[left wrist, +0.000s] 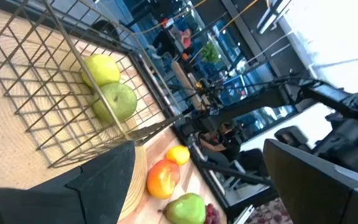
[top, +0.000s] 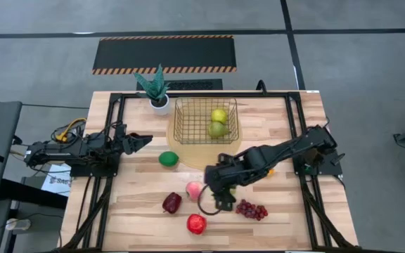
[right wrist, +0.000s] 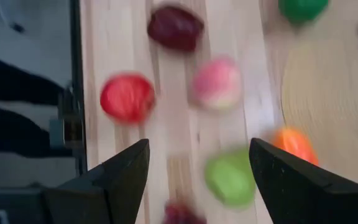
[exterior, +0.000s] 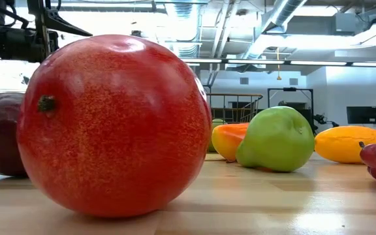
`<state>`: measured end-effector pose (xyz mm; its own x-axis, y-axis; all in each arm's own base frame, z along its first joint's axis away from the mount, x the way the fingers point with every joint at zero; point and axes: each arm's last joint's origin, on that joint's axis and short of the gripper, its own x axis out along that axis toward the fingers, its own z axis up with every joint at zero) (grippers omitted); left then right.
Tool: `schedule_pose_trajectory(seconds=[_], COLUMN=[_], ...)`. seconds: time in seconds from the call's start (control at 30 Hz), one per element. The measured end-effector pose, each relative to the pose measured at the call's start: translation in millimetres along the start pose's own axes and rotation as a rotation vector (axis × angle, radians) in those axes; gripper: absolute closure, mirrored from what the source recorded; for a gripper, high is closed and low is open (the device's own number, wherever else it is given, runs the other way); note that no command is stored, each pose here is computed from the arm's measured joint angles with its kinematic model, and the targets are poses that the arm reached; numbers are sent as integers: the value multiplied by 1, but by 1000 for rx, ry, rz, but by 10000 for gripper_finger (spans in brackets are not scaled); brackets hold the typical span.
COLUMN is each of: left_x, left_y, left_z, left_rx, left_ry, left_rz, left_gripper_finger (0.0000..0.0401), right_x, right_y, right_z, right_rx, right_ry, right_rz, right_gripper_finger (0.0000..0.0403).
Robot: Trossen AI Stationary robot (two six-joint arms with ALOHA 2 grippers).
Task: Build produce basket
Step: Put the pink peach into the wire basket
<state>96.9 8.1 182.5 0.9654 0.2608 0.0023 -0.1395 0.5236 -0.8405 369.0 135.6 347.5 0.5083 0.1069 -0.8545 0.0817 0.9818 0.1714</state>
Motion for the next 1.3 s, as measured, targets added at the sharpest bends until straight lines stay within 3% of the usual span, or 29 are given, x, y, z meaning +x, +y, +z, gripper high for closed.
schedule_pose_trajectory(seconds=[0.23,0.43,0.63,0.97,1.3], left_x=[0,0,0,0,0], left_y=[0,-1,-1,-2,-2], left_z=[-2,-2,-3,-3,-4], left_rx=[9,-10,-14,-26,-26], left_ry=[52,68,88,113,125], left_rz=[-25,-34,-47,-63,-71], left_gripper_finger=[60,60,60,60,60], right_x=[44,89,120,127,154], right_y=[-8,-14,-18,-18,-22], right_z=[17,22,19,18,14], right_rx=[-131,-242,-362,-450,-451], right_ry=[-35,13,60,63,99], right_rz=[-7,68,48,28,16], right_gripper_finger=[107,107,102,43,30])
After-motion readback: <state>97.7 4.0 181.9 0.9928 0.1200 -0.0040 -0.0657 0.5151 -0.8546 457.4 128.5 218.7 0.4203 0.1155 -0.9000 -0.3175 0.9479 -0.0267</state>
